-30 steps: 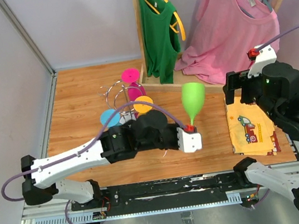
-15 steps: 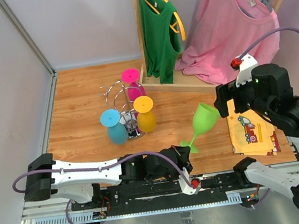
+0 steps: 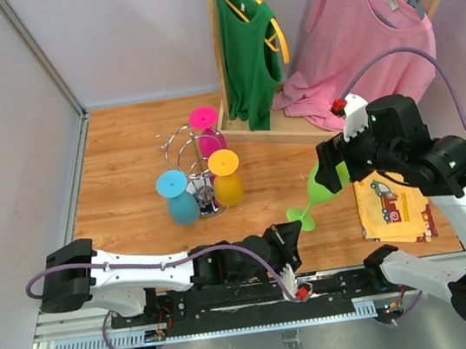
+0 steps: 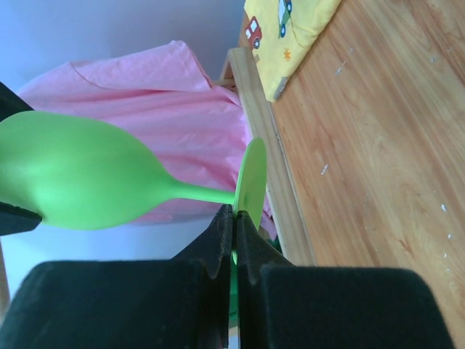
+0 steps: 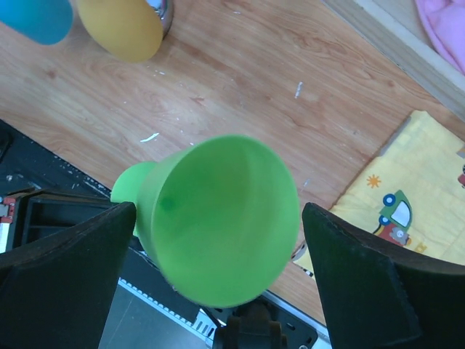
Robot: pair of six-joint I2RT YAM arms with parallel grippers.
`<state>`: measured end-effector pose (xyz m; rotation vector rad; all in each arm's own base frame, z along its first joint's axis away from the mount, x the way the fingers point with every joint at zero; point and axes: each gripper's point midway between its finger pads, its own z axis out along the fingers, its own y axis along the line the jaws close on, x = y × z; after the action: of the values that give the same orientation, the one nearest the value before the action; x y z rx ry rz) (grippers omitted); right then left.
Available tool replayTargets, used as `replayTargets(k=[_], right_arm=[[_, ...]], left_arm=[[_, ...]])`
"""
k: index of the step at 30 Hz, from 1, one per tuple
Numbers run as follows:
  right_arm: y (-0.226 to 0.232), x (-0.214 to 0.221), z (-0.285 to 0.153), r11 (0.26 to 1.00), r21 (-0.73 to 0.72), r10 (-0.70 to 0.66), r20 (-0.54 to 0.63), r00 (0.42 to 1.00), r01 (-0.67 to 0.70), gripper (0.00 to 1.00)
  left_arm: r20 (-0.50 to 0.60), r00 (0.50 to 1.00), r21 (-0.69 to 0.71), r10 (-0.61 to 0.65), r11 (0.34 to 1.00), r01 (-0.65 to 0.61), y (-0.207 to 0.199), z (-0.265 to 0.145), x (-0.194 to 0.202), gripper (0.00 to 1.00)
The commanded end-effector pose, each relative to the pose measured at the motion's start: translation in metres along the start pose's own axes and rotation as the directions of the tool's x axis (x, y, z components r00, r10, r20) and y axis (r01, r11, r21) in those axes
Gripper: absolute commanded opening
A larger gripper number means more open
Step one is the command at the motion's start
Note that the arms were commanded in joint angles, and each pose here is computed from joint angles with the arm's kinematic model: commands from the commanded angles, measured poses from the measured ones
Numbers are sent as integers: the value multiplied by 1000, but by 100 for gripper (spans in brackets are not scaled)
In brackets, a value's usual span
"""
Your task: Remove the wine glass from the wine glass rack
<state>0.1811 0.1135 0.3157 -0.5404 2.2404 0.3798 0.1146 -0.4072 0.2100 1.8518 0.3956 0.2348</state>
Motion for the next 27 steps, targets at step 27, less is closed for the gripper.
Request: replayTargets(k=[27], right_arm=[[-21,-18,-39,991,127,-41,86,995,30,100]], left_arm=[[-26,989,-154,144,977,-147,13,3,0,0]])
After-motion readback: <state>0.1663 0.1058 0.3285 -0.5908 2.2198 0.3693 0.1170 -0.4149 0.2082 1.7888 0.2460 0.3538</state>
